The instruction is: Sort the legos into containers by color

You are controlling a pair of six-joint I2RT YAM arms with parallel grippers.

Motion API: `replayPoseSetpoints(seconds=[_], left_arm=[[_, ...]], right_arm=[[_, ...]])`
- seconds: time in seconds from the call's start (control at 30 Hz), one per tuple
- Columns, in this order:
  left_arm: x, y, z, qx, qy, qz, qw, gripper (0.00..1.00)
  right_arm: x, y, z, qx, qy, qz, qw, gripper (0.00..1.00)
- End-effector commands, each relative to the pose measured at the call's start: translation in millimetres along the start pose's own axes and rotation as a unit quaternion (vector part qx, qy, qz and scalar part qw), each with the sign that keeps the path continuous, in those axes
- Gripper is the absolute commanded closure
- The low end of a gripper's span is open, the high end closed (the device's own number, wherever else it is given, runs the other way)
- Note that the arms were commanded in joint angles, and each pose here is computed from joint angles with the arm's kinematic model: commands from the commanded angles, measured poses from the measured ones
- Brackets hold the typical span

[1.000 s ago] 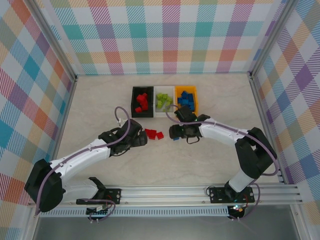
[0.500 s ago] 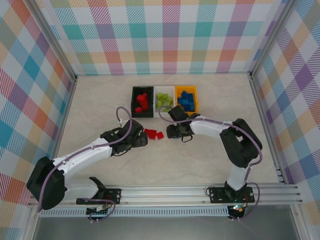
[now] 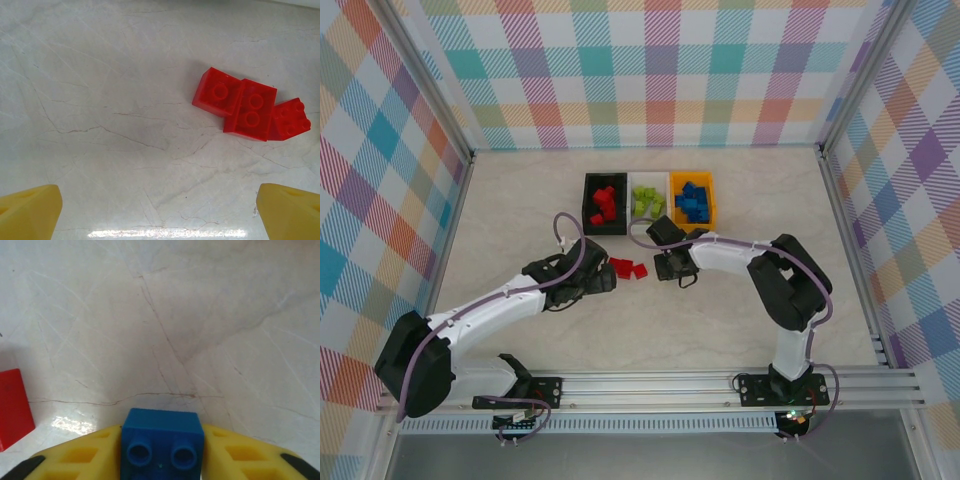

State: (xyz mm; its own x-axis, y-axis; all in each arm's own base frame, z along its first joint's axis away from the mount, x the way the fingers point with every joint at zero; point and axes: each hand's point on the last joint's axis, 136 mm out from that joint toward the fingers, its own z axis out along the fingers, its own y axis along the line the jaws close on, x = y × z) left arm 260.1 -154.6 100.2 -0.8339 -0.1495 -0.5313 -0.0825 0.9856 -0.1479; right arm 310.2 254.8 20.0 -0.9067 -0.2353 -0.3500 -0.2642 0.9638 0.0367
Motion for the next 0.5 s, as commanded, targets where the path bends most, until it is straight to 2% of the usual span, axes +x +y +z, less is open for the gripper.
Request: replayPoseSetpoints(seconds=[0.0,0.13,0.3,0.47], left_arm=[[-13,-7,-4,0.010,-0.011,-0.002,1.000,0.00],[-13,-8,-3,0.009,-0.008,0.001,1.000,0.00],[-14,-9,-4,0.011,-0.009,0.000,1.000,0.00],[-12,-9,-4,0.011,-0.006,0.000,1.000,0.00]], right_arm=[[-7,3,-12,-0.008,-0.020,-0.001,1.000,0.65],[-32,0,-46,-0.009,-0.073,0.001,0.997,0.68],[-82,-21,-92,-0.014,-0.138,0.024,0.990,0.69],[-136,-57,-89,0.003,-0.157,0.061,0.986,0.66]])
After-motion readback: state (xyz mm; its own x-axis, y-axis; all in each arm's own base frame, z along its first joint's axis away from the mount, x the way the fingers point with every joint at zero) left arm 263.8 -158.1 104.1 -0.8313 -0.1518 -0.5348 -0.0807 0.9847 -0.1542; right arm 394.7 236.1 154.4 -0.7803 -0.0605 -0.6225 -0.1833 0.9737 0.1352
